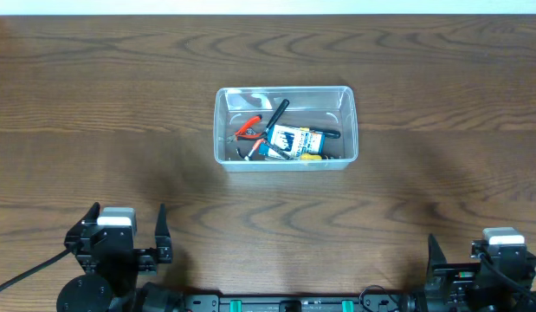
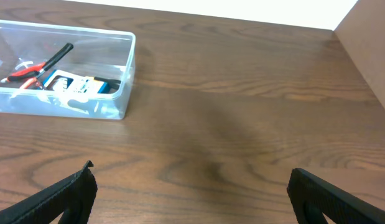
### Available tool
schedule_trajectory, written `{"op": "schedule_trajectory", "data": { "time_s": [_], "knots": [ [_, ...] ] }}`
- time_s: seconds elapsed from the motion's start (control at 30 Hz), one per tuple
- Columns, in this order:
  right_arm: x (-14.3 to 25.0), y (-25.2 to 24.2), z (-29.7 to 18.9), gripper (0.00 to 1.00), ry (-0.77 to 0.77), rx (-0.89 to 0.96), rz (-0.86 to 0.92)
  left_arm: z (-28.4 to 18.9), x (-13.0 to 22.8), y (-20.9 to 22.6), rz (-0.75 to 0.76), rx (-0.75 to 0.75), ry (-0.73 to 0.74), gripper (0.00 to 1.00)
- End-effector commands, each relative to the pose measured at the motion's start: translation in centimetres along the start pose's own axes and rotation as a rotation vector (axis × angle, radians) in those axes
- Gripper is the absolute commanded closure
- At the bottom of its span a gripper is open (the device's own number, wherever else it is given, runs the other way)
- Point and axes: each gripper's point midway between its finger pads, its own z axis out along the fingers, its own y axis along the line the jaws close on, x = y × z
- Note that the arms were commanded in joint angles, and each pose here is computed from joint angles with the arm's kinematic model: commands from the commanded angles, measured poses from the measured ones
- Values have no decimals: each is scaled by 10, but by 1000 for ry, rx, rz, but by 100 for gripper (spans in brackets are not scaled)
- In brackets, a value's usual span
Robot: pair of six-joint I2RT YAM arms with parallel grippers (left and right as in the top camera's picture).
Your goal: Pack container
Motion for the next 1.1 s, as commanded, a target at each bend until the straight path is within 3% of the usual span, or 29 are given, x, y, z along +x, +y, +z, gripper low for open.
{"op": "schedule_trajectory", "data": {
  "time_s": [0.0, 0.63, 0.83, 1.07],
  "knots": [
    [1, 2, 1, 1, 0, -14, 15, 1, 3, 3, -17, -19, 4, 2],
    [3, 12, 7, 1, 2, -68, -25, 1, 3, 3, -17, -19, 4, 2],
    [-4, 26, 68, 1, -89, -130, -102, 1, 3, 3, -17, -19, 4, 2],
    [-13, 27, 148, 1, -369, -91, -108, 1, 3, 3, -17, -19, 4, 2]
  ]
}}
